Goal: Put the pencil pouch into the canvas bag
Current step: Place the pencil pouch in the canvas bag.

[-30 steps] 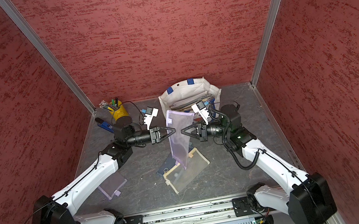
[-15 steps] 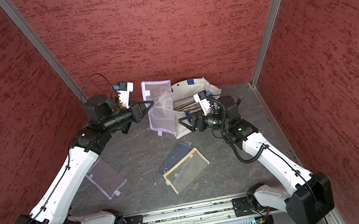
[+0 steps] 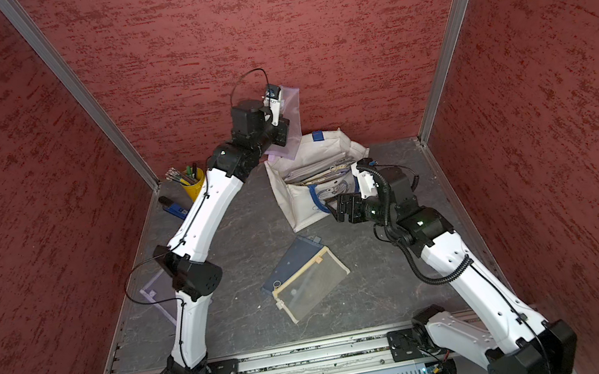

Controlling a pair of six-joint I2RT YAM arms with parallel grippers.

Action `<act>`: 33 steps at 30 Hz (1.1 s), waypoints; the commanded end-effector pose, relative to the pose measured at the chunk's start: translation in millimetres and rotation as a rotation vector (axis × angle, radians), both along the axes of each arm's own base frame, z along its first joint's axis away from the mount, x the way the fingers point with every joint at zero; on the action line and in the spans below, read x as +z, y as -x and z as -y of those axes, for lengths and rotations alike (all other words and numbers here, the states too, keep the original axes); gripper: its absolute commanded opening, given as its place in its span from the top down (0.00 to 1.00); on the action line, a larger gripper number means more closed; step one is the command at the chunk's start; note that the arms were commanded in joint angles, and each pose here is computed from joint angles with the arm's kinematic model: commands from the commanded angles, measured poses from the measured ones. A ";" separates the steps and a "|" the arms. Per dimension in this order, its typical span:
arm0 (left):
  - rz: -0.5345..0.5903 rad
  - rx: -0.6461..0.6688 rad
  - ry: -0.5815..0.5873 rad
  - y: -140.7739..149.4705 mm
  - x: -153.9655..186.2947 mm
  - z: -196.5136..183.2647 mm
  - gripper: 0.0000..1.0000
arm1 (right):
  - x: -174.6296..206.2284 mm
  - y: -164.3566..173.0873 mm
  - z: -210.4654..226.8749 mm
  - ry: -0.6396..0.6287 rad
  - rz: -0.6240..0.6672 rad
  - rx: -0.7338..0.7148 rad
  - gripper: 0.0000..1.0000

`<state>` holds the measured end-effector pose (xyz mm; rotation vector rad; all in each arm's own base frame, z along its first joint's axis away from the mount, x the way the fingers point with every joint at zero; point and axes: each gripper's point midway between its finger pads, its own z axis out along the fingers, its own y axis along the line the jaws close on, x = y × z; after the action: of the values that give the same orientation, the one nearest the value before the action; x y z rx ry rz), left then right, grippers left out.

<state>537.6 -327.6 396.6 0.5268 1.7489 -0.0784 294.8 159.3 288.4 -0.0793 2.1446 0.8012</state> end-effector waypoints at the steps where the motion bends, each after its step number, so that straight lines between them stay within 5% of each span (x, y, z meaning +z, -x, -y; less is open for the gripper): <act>1: 0.122 0.059 -0.135 -11.8 5.1 4.4 1.00 | 0.3 14.8 17.5 0.056 -0.011 -0.044 0.04; 16: -0.042 -0.146 -0.244 10.5 -90.3 44.7 0.99 | -2.3 20.8 27.9 0.073 -0.003 -0.055 0.03; 24: -0.107 -0.209 -0.196 14.8 -111.2 67.5 0.63 | 0.8 21.0 28.4 0.050 0.008 -0.065 0.04; 33: -0.186 -0.314 -0.082 48.5 -98.9 81.2 0.62 | -1.1 19.2 30.1 0.046 0.019 -0.081 0.04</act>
<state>508.0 -404.9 280.6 0.8801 1.8379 -0.1704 271.1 132.6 286.3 -0.0445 2.1587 0.7137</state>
